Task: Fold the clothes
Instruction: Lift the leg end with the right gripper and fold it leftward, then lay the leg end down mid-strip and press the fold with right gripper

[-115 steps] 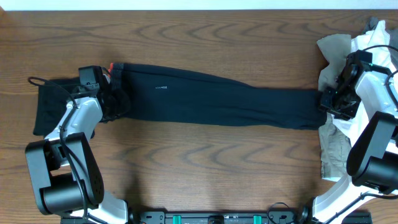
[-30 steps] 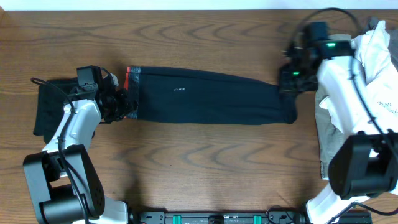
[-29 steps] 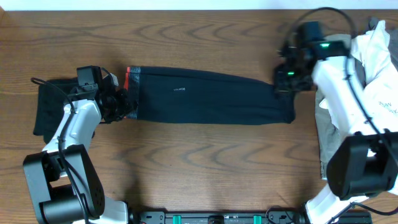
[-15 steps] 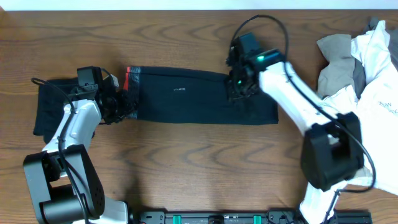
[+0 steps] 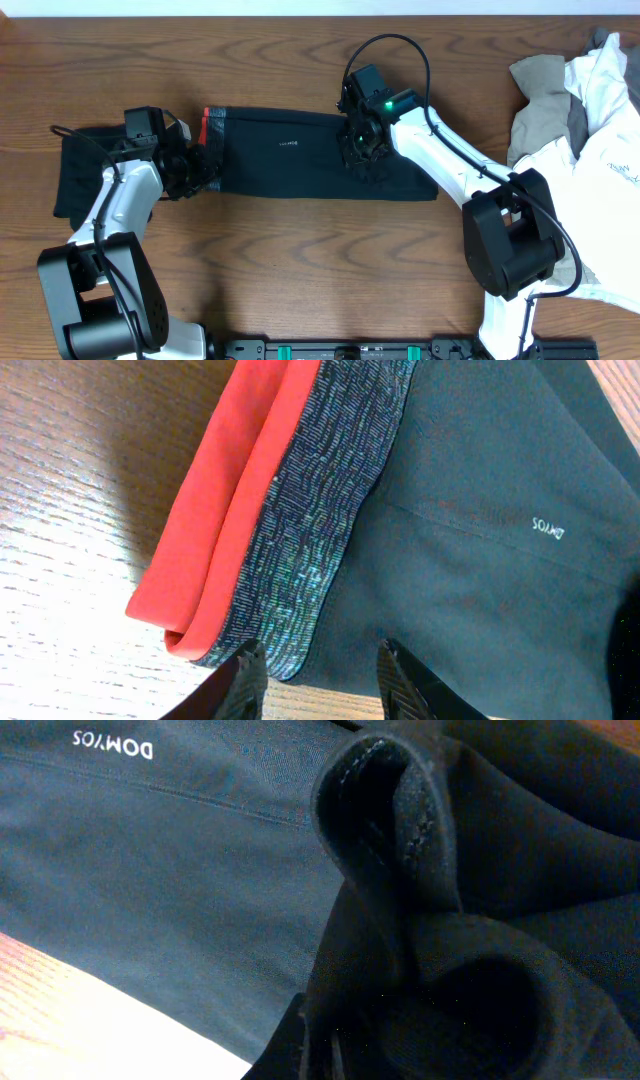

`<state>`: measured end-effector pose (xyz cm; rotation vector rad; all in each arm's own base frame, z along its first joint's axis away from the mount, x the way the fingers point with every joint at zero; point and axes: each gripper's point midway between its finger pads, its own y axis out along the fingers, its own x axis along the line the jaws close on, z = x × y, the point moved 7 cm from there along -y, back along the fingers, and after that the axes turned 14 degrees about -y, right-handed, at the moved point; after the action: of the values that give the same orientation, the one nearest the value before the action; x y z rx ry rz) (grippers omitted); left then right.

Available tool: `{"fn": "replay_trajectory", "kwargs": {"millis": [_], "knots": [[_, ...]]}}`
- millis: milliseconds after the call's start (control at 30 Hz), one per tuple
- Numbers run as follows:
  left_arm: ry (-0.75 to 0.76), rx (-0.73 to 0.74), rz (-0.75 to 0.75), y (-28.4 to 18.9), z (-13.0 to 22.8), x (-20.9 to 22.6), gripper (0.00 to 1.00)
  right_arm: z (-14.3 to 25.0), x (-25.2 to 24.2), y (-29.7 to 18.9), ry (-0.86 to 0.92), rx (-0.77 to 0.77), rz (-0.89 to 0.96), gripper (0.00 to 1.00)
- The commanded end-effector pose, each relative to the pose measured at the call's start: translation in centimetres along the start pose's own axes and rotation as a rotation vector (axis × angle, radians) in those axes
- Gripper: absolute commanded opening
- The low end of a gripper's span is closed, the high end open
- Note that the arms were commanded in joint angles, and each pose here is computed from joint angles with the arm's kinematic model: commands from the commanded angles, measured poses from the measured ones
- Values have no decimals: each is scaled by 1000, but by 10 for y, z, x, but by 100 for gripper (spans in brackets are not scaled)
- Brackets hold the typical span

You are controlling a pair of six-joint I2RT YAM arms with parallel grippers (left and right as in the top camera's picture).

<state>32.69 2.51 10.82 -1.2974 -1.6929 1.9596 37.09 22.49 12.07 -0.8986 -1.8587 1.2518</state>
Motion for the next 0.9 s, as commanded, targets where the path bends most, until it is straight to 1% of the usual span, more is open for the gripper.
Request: {"fn": "replay_trajectory", "kwargs": {"millis": [0, 67, 100, 133, 167, 200, 267, 367, 533, 667, 733, 867], "knots": [[29, -7, 22, -5, -1, -7, 39, -6, 7, 1, -7, -12, -32, 9], [29, -7, 22, -5, -1, -7, 39, -9, 15, 0, -84, -33, -110, 24], [29, -7, 22, -5, -1, -6, 39, -11, 21, -1, -139, -50, -169, 38], [29, -7, 22, -5, -1, -7, 39, -13, 29, -3, -212, -76, -247, 46], [29, -7, 22, -5, -1, -7, 39, -15, 35, -5, -265, -99, -307, 50], [29, -7, 22, -5, -1, -6, 39, -17, 41, -7, -306, -125, -366, 52], [29, -7, 22, -5, -1, -6, 39, -19, 42, -8, -315, -143, -383, 52], [27, -4, 20, -5, -1, -6, 39, -20, 34, -8, -291, -141, -355, 54], [27, -4, 20, -5, -1, -6, 39, -10, 4, -4, -156, -53, -163, 53], [28, -5, 20, -5, -1, -6, 39, 2, -19, -4, -60, 26, 11, 50], [28, -8, 15, -5, -1, -6, 39, 3, -21, -4, -61, 33, 26, 49], [27, -19, -2, -5, -2, -4, 39, 4, -16, -1, -74, 37, 25, 38]]}}
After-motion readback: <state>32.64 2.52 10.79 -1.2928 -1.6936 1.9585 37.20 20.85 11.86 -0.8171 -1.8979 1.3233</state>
